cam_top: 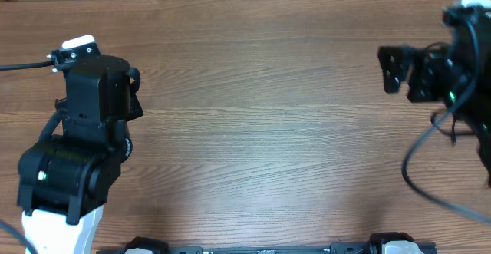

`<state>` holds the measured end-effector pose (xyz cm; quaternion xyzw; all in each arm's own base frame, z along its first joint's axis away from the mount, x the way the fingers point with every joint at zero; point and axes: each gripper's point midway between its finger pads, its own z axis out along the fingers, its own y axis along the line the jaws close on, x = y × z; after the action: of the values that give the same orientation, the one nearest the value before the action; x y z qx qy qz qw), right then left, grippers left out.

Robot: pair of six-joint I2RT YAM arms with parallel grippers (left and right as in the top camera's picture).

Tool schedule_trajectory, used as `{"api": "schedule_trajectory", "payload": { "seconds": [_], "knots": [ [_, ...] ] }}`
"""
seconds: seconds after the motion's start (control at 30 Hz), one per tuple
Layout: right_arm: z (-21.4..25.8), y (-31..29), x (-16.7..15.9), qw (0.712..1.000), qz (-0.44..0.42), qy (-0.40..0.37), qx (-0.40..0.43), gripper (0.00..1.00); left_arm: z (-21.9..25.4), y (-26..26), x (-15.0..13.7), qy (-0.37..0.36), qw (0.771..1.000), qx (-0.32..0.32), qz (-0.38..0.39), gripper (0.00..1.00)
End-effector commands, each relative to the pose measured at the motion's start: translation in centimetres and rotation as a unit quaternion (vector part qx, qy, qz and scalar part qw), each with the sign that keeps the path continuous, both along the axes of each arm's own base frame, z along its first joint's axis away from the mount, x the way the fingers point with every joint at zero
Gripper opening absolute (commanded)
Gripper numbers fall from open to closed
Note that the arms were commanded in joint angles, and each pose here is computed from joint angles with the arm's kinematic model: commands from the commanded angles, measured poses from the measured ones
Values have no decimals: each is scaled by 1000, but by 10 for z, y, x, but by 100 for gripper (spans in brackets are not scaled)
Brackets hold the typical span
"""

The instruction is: Untangle cables

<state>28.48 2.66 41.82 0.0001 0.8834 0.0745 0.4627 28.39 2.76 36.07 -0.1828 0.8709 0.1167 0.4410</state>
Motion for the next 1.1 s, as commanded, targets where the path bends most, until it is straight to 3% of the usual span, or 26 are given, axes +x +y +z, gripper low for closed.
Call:
{"api": "schedule_trajectory", "payload": {
  "seconds": [0.0, 0.13, 0.23, 0.33, 0.37, 0.43, 0.73, 0.9, 1.03, 1.07],
  "knots": [
    [14, -12, -24, 999, -37, -29, -6, 100, -28, -14, 4, 27, 998, -57, -26, 16],
    [6, -13, -49, 999, -46, -20, 7, 100, -43, -15, 5, 41, 997, -59, -22, 15],
    [-6, -14, -62, 998, -55, 5, 18, 100, -49, -23, 6, 48, 995, -75, -38, 25],
    [-10, -13, -63, 998, -55, 15, 17, 100, -49, -30, 9, 44, 993, -91, -54, 59],
    [-10, -14, -62, 998, -55, 14, 17, 100, -48, -35, 11, 41, 992, -100, -63, 86],
    [-11, -13, -61, 998, -55, 18, 16, 100, -46, -44, 14, 35, 989, -117, -81, 98],
    [-21, -13, -58, 998, -55, 42, 14, 100, -35, -83, 24, 11, 967, -197, -160, 100],
    [-22, -13, -57, 997, -55, 45, 14, 100, -3, -146, 22, -19, 900, -328, -287, 100],
    [-22, -13, -56, 997, -55, 46, 14, 100, 13, -167, 16, -17, 860, -408, -305, 99],
    [-22, -13, -56, 997, -55, 46, 14, 100, 15, -166, 18, -24, 861, -409, -301, 100]
  ]
}}
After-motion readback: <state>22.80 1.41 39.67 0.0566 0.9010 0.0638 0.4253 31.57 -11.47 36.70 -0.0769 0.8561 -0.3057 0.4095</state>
